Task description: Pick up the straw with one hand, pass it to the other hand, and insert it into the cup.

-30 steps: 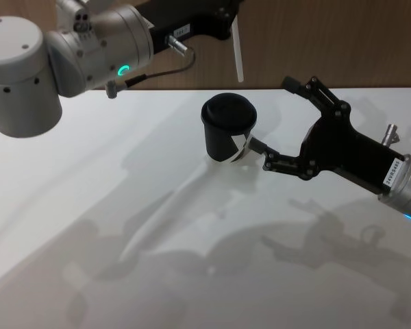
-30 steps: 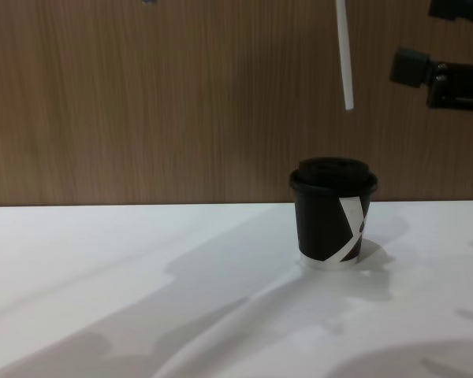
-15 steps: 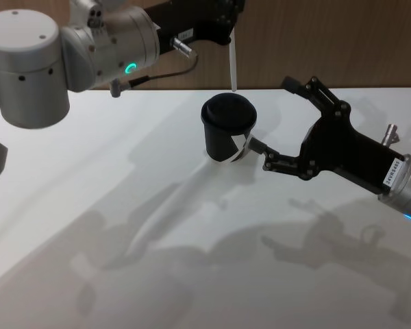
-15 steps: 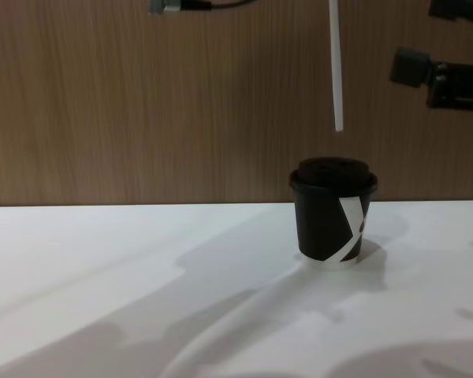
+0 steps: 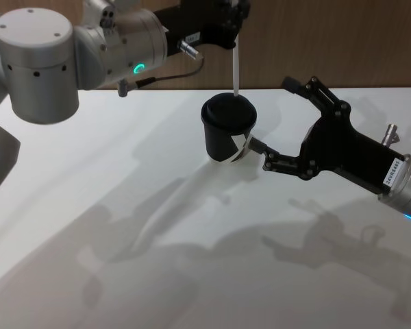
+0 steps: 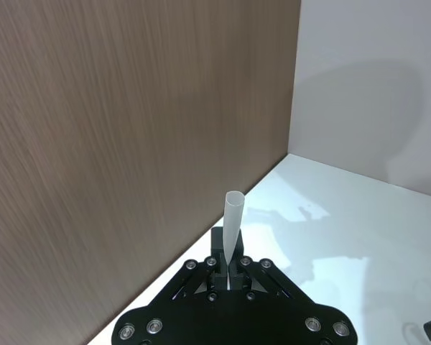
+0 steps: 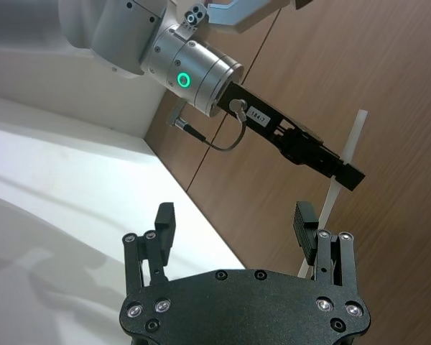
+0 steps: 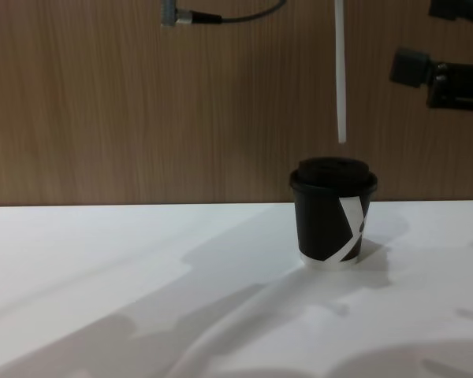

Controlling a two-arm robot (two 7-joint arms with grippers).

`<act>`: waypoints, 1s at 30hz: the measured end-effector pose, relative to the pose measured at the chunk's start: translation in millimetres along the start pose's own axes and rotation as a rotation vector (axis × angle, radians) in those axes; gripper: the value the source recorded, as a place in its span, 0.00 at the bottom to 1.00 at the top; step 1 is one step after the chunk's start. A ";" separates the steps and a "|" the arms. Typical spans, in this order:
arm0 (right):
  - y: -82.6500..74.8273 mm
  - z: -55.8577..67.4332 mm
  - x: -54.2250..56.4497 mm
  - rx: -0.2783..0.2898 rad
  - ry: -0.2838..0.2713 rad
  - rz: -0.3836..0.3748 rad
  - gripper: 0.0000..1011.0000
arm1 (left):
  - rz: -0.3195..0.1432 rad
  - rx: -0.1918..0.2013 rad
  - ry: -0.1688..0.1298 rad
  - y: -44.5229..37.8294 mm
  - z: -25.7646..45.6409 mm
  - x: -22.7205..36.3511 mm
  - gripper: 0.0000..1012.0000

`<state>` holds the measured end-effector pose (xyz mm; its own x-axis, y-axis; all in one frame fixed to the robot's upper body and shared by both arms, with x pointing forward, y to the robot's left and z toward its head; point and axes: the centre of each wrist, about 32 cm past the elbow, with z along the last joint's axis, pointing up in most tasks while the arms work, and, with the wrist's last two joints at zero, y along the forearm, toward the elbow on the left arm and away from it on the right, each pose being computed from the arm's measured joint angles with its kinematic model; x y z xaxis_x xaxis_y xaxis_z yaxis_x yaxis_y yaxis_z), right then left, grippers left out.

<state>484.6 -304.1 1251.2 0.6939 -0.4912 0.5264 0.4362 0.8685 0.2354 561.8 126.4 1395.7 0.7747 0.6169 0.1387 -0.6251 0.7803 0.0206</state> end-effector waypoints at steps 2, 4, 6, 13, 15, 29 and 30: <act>0.0 0.0 0.0 0.000 0.000 0.000 0.99 | 0.001 0.003 -0.002 -0.8 -0.5 0.2 0.01; 0.0 0.0 0.0 0.000 0.000 0.000 0.99 | 0.002 0.007 -0.003 -1.8 -1.3 0.7 0.01; 0.0 0.0 0.0 0.000 0.000 0.000 0.99 | 0.003 0.010 -0.005 -2.3 -2.0 1.0 0.01; 0.0 0.0 0.0 0.000 0.000 0.000 0.99 | 0.002 0.014 -0.006 -4.8 -4.8 1.9 0.01; 0.0 0.0 0.0 0.000 0.000 0.000 0.99 | 0.001 0.013 -0.006 -5.5 -5.4 2.1 0.01; 0.0 0.0 0.0 0.000 0.000 0.000 0.99 | -0.008 0.003 -0.009 -12.7 -8.2 3.5 0.01; 0.0 0.0 0.0 0.000 0.000 0.000 0.99 | -0.008 0.003 -0.010 -13.1 -8.2 3.5 0.01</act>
<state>484.6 -304.1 1251.2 0.6939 -0.4912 0.5265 0.4362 0.8685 0.2354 573.5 119.2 1387.8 0.7790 0.6093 0.1480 -0.6188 0.7851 0.0248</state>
